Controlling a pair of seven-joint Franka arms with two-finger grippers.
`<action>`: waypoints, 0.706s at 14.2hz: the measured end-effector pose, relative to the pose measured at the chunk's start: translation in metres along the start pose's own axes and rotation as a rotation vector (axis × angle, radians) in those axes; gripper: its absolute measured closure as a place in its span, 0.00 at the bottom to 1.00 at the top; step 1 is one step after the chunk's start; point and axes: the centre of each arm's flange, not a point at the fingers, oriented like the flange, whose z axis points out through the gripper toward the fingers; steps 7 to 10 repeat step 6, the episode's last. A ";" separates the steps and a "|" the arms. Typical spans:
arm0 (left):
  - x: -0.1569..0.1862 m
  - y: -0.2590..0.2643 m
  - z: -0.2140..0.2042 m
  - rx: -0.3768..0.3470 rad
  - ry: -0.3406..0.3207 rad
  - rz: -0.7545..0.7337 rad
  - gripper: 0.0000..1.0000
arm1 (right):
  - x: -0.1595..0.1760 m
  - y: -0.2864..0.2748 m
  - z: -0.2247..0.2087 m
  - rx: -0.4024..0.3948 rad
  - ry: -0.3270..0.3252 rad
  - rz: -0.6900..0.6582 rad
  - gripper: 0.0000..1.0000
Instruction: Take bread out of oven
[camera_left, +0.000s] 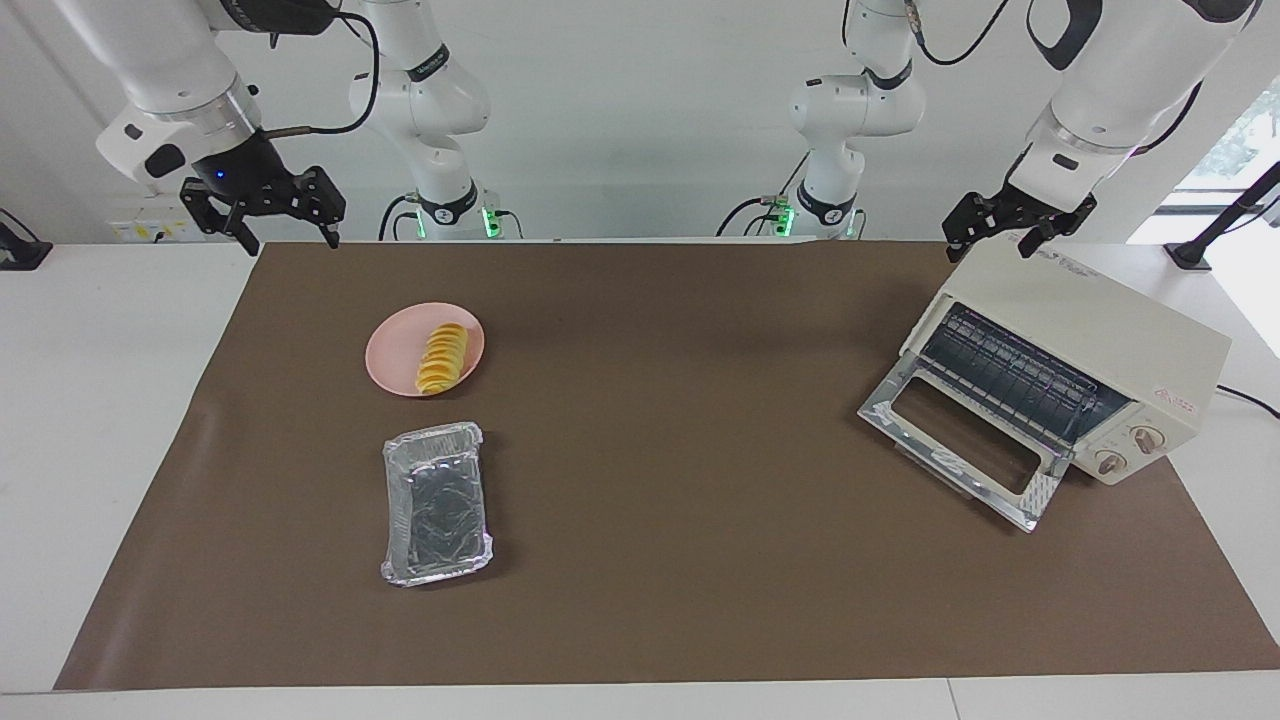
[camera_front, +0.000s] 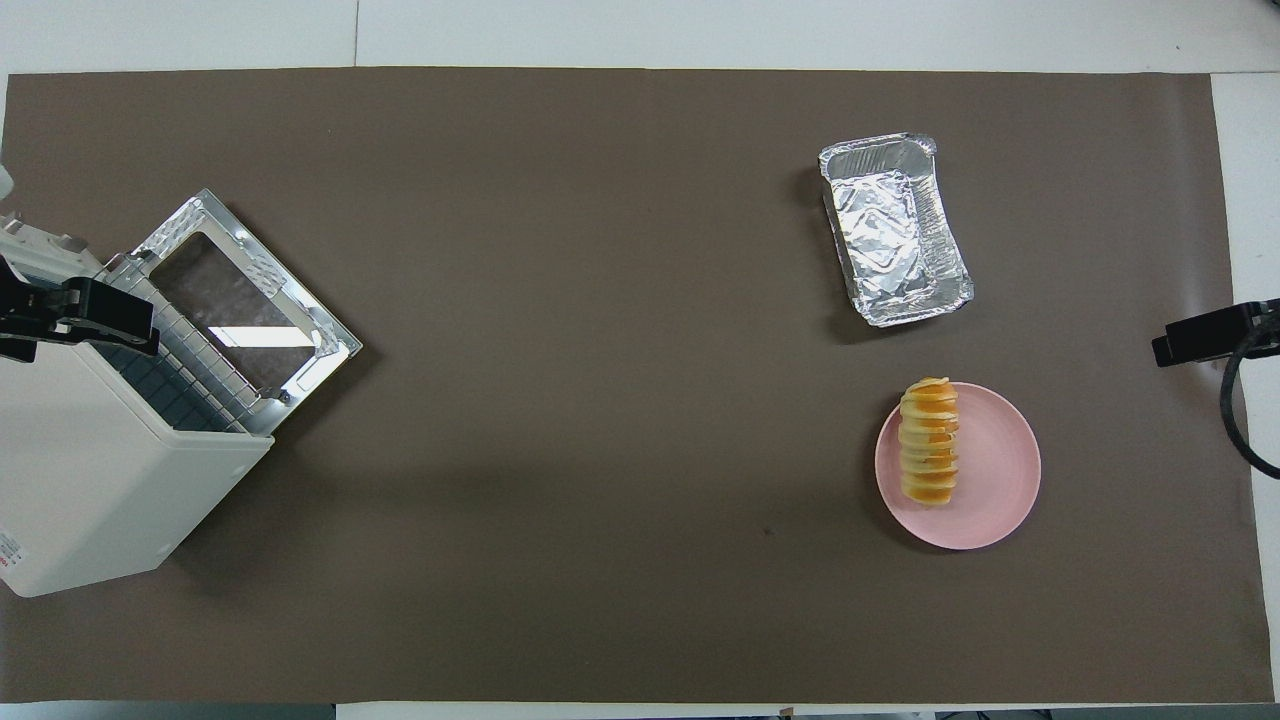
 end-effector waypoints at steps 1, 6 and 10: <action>0.000 0.000 0.000 0.000 0.000 0.000 0.00 | 0.000 0.000 -0.001 0.000 -0.002 0.000 0.00; 0.000 0.000 0.000 0.000 0.000 0.000 0.00 | 0.000 0.000 0.000 -0.005 -0.004 0.000 0.00; 0.000 0.000 0.000 0.000 0.000 0.000 0.00 | 0.000 0.000 0.000 -0.005 -0.004 0.000 0.00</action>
